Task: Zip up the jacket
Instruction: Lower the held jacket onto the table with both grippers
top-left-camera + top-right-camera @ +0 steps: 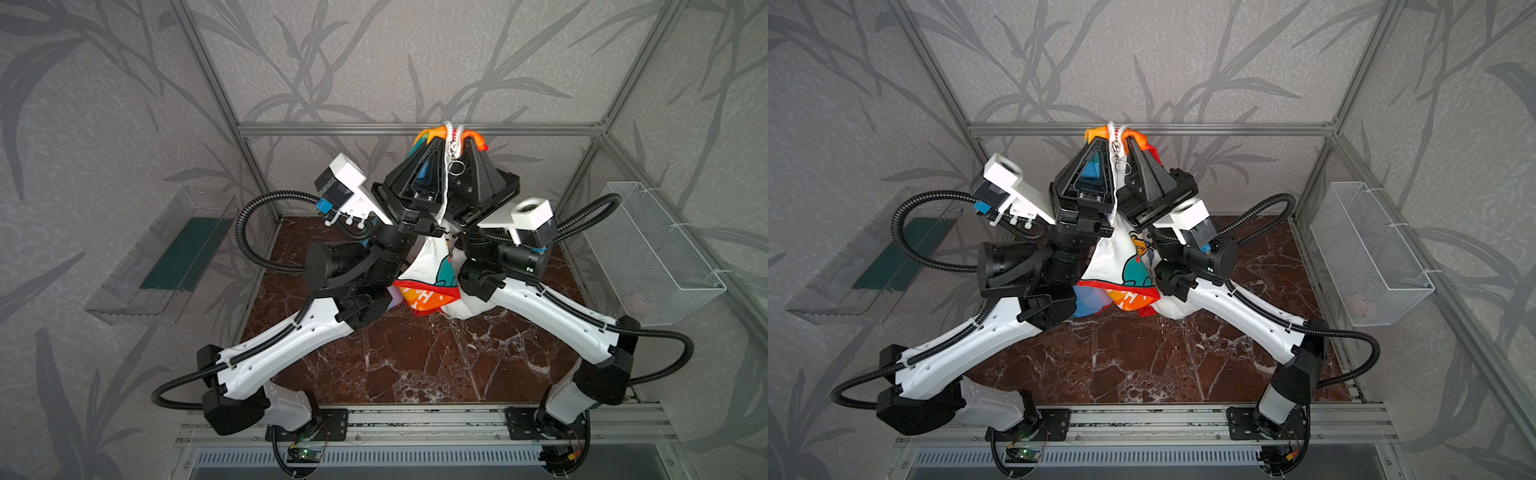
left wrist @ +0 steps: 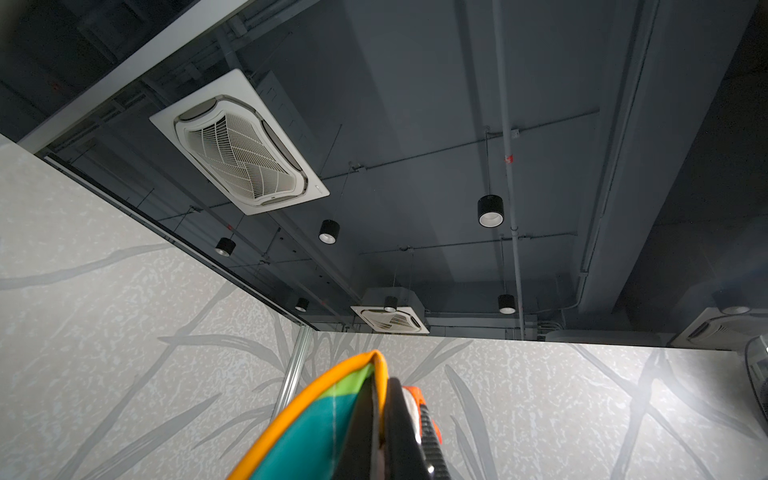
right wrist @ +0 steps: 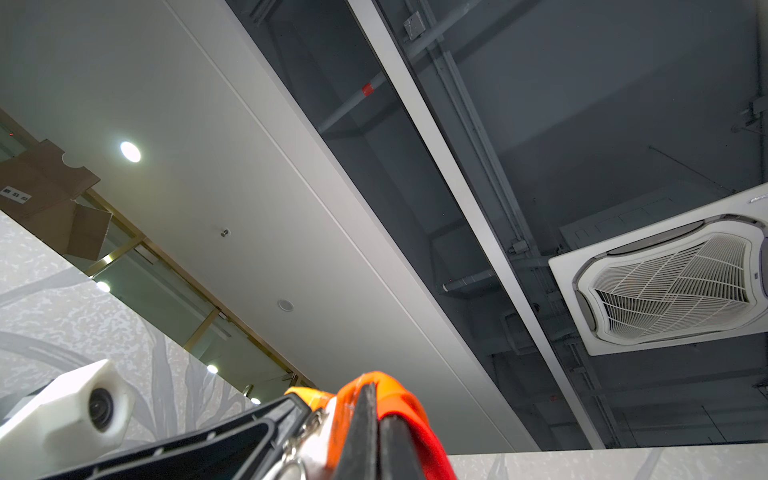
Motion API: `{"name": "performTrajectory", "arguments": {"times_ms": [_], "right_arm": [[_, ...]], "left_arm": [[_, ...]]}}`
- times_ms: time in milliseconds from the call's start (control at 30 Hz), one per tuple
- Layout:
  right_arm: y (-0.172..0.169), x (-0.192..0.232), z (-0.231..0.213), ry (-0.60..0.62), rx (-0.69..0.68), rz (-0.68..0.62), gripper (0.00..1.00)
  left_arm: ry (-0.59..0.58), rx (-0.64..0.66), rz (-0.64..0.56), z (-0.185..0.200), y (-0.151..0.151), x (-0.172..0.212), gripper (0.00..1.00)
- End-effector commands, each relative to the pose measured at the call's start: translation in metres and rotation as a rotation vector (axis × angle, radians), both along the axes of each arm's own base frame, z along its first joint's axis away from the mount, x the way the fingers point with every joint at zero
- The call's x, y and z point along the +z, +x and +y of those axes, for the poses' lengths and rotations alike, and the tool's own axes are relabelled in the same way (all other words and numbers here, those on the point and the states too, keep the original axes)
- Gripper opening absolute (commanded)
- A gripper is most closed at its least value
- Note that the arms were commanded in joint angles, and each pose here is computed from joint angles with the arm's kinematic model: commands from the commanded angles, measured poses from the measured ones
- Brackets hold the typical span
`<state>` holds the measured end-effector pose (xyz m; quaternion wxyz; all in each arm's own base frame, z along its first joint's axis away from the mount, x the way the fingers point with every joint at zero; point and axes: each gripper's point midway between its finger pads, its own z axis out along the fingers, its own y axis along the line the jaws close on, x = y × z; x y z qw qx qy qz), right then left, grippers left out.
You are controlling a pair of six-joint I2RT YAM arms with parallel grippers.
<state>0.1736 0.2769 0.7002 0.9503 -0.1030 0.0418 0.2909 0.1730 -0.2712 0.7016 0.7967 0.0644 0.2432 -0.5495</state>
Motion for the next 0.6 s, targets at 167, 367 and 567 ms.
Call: {"name": "performTrajectory", "arguments": {"times_ms": [167,367,567], "right_arm": [[-0.0066,0.0101,-0.0141,0.075,-0.008,-0.017,0.00],[-0.0022,0.0084,-0.0116,0.078,0.006,-0.001,0.00],[-0.0026,0.0096,-0.0125,0.085,0.023,0.004,0.00]], "left_arm": [[-0.013,-0.029,-0.027,0.0032,-0.0121,0.0031,0.00],[-0.014,-0.033,-0.028,0.0021,-0.0136,0.0020,0.00],[0.000,-0.014,-0.034,-0.0012,-0.0133,-0.0013,0.00]]}}
